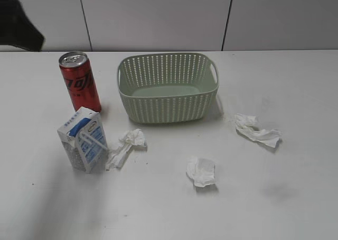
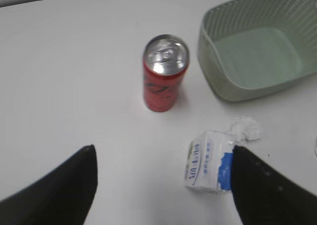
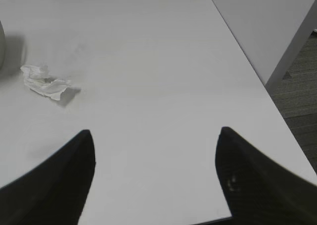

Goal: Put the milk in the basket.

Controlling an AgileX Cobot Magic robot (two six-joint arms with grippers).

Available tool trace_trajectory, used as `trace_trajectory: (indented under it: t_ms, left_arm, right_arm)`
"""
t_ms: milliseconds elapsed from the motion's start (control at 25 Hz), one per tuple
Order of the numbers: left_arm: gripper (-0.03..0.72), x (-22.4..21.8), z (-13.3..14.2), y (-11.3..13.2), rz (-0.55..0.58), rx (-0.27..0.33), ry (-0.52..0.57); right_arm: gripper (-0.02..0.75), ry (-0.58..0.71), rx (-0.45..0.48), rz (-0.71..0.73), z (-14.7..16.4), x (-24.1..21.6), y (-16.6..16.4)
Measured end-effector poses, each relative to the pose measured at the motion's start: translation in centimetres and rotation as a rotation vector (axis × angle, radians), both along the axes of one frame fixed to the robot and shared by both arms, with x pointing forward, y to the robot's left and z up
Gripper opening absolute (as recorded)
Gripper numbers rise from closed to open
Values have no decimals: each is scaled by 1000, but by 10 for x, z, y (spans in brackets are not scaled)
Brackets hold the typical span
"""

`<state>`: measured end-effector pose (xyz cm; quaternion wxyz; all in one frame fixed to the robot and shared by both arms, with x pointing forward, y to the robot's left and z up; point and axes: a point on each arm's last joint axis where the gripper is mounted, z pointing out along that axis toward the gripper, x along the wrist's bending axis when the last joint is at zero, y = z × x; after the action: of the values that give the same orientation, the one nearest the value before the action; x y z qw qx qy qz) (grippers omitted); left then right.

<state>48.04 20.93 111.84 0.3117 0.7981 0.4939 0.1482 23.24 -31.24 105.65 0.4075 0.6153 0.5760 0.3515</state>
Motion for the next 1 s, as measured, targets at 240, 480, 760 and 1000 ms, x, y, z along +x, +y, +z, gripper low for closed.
trace_trajectory:
  t_ms: [240,480,760,1000]
  left_arm:
    - [627,30,-47,-46,-119,90,235]
    - [627,52,-108,-66,-151,184,393]
    - [624,68,-149,-72,-147,228,450]
    - [584,73,-176,-74,-141,244,507]
  right_arm:
    - [586,0,0,0,0,0,0]
    - [587,0,0,0,0,0,0]
    - [587,0,0,0,0,0,0]
    - [586,0,0,0,0,0,0]
